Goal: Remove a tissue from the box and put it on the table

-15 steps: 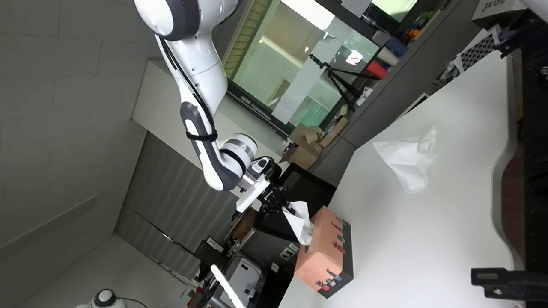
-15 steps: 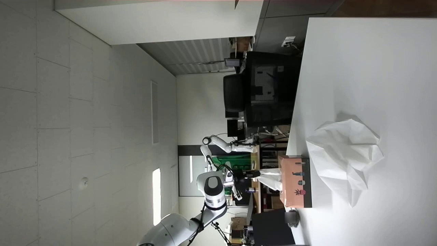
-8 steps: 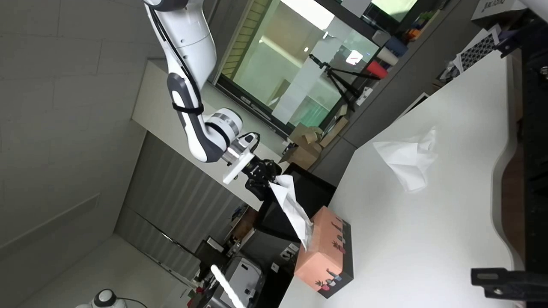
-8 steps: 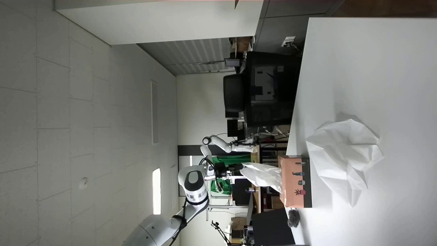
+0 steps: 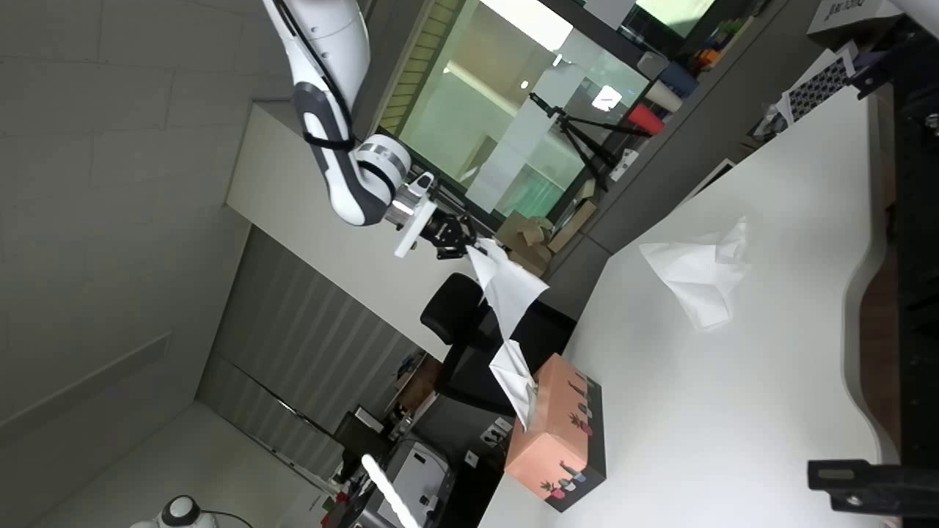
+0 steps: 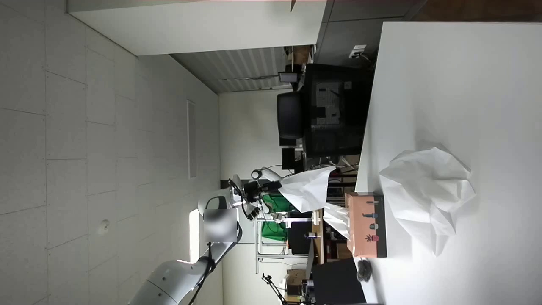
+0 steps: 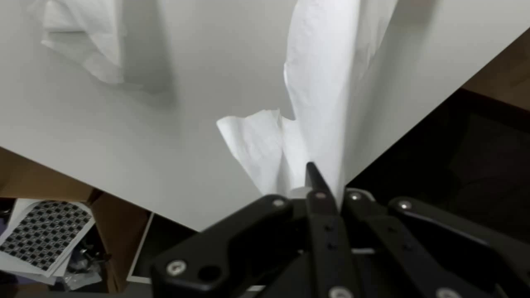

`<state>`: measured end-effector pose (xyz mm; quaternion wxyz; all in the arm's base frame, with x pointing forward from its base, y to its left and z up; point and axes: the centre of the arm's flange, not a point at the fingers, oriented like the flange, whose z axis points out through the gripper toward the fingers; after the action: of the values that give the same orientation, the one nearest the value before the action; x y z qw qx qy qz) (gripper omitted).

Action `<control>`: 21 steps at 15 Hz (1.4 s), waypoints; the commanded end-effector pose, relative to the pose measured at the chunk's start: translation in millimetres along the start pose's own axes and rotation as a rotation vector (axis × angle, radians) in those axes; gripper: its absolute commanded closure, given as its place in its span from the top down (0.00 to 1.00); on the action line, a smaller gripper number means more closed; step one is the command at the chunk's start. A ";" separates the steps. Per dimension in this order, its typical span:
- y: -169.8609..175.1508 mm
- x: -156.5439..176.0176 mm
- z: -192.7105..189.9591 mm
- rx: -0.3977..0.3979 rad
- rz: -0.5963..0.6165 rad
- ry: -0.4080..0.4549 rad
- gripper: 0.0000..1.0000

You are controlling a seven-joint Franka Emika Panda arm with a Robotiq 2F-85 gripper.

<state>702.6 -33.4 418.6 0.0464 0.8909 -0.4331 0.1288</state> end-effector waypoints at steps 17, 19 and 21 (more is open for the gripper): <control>117.3 106.1 128.4 -0.479 -0.168 -0.749 0.00; 119.2 102.2 140.4 -0.481 -0.214 -0.868 0.00; 126.4 98.6 154.5 -0.518 -0.245 -0.990 0.00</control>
<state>653.6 -197.3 299.1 0.0920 0.8659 -0.3380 -0.3570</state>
